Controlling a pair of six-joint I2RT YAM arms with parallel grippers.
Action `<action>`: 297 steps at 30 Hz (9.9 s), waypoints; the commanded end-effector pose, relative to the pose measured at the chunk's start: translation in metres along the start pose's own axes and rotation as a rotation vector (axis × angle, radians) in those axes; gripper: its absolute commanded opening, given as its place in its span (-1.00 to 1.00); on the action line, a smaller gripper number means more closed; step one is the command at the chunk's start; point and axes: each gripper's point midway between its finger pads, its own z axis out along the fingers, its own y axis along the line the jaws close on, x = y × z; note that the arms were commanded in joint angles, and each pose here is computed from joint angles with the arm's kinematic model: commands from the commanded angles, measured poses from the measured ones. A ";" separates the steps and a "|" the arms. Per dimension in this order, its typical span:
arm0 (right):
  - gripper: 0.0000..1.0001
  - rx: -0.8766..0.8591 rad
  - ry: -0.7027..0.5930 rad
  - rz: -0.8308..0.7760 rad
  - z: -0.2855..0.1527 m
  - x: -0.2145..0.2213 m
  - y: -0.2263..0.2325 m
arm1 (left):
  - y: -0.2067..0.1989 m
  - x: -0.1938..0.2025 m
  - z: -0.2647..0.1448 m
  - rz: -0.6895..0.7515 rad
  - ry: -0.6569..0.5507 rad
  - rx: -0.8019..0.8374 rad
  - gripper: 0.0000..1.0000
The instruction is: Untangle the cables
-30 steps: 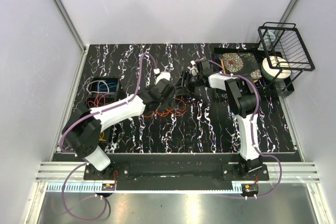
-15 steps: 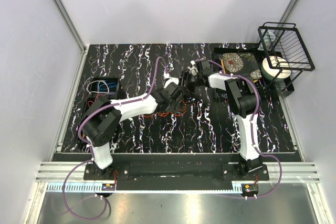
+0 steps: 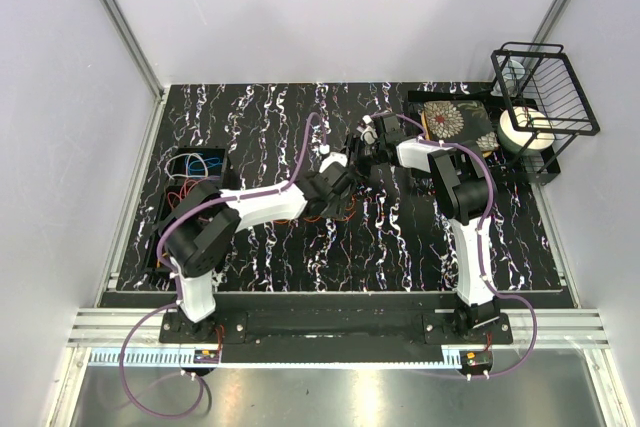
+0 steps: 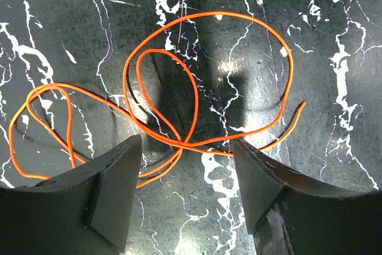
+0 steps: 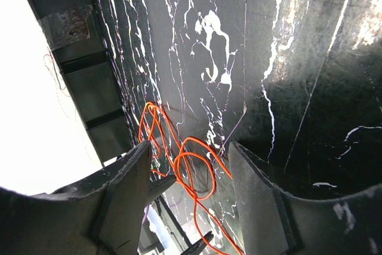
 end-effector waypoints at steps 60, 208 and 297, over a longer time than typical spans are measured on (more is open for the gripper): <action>0.28 0.171 0.020 0.043 0.011 0.016 -0.053 | 0.235 -0.086 -0.304 -0.346 -0.571 -0.396 -1.00; 0.32 0.156 0.047 0.043 0.019 0.020 -0.050 | 0.352 -0.020 -0.103 -0.868 -0.306 -0.633 -1.00; 1.00 0.233 -0.474 -0.678 -0.179 0.031 0.143 | 0.219 0.000 -0.212 -0.604 -0.390 0.073 0.97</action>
